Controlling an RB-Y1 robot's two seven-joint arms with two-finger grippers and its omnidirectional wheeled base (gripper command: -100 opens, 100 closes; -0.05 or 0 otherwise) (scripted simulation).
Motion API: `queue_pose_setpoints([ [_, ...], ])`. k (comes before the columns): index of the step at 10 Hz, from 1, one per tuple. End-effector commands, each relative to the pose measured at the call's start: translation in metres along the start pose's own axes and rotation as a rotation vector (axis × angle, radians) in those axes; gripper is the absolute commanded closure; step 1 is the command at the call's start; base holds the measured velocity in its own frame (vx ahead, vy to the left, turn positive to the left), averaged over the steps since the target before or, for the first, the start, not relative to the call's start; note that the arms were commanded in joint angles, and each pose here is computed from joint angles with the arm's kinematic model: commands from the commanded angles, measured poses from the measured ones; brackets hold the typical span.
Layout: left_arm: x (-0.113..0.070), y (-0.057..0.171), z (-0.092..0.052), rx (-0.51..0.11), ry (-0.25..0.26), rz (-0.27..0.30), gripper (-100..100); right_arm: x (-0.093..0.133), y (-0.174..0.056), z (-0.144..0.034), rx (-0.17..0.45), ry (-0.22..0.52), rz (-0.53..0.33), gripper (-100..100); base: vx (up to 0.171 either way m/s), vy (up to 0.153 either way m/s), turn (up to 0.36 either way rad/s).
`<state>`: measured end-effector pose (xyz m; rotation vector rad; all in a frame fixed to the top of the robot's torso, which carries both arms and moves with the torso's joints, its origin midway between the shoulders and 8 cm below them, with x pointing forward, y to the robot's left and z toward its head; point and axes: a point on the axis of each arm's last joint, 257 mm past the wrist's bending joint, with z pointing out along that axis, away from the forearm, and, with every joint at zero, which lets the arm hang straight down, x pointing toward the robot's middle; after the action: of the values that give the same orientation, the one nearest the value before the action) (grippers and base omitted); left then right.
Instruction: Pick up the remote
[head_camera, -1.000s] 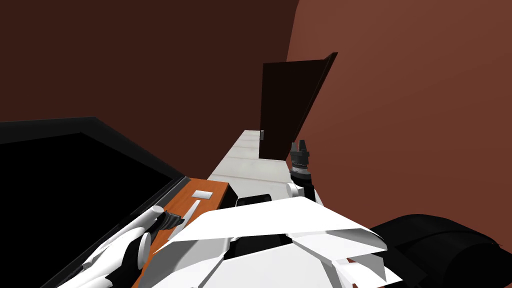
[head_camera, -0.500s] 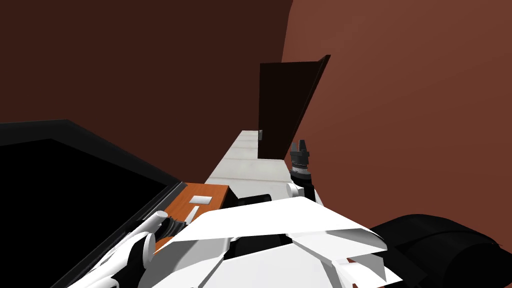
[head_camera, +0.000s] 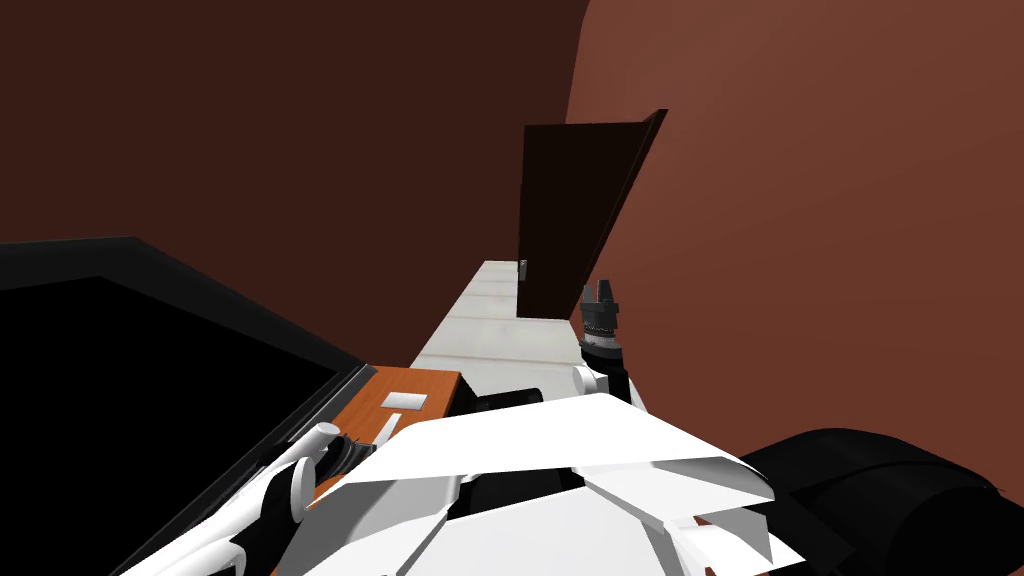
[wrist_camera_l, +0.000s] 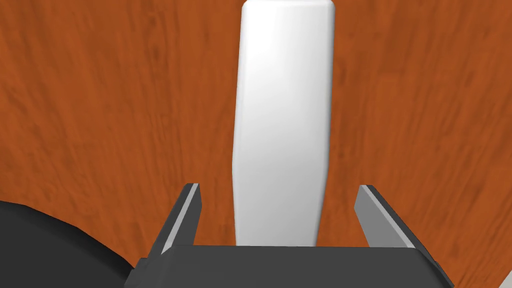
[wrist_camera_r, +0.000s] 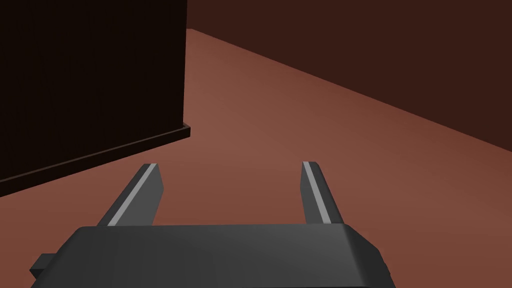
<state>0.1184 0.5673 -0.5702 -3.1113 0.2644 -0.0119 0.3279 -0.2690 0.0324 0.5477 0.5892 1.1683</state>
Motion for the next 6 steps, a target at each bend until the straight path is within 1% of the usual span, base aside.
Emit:
queue_pose_setpoints([
  [1, 0.002, 0.003, 0.003, 0.006, 0.004, 0.005, -100, 0.0, 0.0, 0.0, 0.0, 0.0, 0.0, 0, -0.005, 0.005, -0.017],
  [2, 0.005, 0.013, 0.012, 0.008, 0.008, 0.012, -100, 0.0, 0.0, 0.0, 0.0, 0.0, 0.0, 0, -0.006, 0.006, -0.021],
  [3, 0.0, 0.017, 0.014, -0.002, 0.0, 0.008, -100, 0.0, 0.0, 0.0, 0.0, 0.0, 0.0, 0, 0.0, 0.0, 0.0],
  [4, 0.002, 0.012, 0.011, 0.007, 0.004, 0.014, -100, 0.0, 0.0, 0.0, 0.0, 0.0, 0.0, 0, 0.0, 0.0, 0.0],
  [5, 0.002, 0.014, 0.011, 0.004, 0.003, 0.011, 100, 0.0, 0.0, 0.0, 0.0, 0.0, 0.0, 0, 0.0, 0.0, 0.0],
  [6, 0.002, 0.011, 0.01, 0.008, 0.004, 0.011, 100, 0.0, 0.0, 0.0, 0.0, 0.0, 0.0, 0, 0.0, 0.0, 0.0],
])
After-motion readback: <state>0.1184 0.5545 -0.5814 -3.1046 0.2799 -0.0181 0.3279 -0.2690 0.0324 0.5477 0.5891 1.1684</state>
